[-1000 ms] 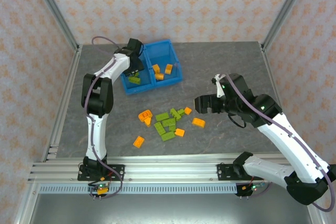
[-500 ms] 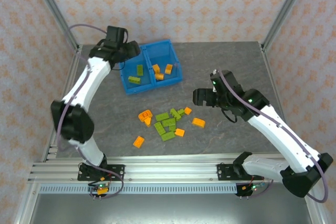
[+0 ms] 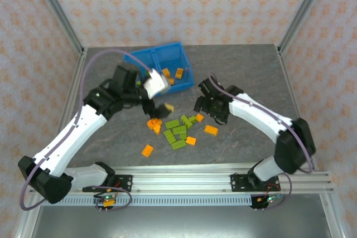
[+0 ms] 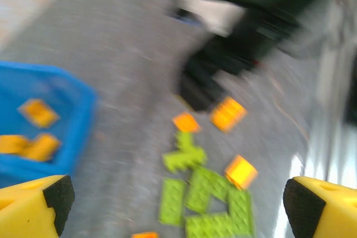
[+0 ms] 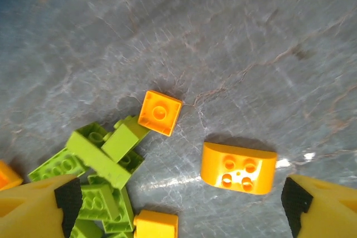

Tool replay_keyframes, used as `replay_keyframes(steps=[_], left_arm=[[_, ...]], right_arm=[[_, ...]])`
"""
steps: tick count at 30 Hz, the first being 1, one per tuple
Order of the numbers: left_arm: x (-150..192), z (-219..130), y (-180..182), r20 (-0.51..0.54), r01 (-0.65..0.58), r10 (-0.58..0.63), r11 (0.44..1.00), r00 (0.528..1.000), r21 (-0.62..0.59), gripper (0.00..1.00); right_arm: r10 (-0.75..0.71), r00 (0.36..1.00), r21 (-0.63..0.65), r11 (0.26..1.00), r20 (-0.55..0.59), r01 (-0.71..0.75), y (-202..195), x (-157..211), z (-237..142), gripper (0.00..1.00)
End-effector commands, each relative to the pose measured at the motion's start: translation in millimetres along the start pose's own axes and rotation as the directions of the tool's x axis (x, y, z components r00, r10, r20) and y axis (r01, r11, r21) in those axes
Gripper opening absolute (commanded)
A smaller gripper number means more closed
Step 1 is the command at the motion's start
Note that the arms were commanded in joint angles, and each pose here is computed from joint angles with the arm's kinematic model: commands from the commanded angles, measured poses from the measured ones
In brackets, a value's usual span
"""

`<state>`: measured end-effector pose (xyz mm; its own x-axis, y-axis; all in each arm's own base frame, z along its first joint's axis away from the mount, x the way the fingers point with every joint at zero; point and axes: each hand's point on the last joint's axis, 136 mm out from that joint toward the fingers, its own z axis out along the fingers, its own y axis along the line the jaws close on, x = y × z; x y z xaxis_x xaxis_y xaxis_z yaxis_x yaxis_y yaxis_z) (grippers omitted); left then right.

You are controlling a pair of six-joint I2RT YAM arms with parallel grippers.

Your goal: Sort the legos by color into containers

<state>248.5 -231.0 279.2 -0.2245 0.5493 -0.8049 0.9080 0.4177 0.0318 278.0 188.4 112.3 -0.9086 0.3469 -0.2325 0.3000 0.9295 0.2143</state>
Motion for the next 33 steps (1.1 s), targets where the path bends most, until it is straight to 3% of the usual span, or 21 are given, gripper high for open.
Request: replay_keyframes(steps=[1, 5, 9, 19, 27, 33], left_arm=[[37, 4, -45, 0.023, -0.255, 0.255, 0.952, 0.967, 0.168, 1.0], [72, 12, -58, 0.009, -0.404, 0.41, 0.893, 0.912, 0.2, 1.0], [94, 23, -52, -0.061, -0.43, 0.45, 0.879, 0.891, 0.207, 1.0], [100, 35, -47, -0.038, -0.458, 0.472, 0.87, 0.881, 0.181, 1.0], [100, 34, -45, -0.024, -0.484, 0.491, 0.864, 0.871, 0.14, 1.0], [99, 34, -43, -0.026, -0.49, 0.496, 0.863, 0.868, 0.124, 1.0]], right_arm=[[0.128, 0.989, 0.022, 0.992, -0.072, -0.126, 13, 2, 19, 0.89], [0.157, 0.984, 0.074, 0.986, -0.089, -0.151, 16, 1, 43, 0.84], [0.163, 0.983, 0.121, 0.981, -0.079, -0.153, 14, -3, 58, 0.8], [0.196, 0.975, 0.177, 0.968, -0.108, -0.175, 19, -1, 93, 0.66], [0.224, 0.967, 0.217, 0.957, -0.12, -0.195, 7, 9, 107, 0.43], [0.216, 0.972, 0.197, 0.961, -0.091, -0.195, 9, 2, 97, 0.28]])
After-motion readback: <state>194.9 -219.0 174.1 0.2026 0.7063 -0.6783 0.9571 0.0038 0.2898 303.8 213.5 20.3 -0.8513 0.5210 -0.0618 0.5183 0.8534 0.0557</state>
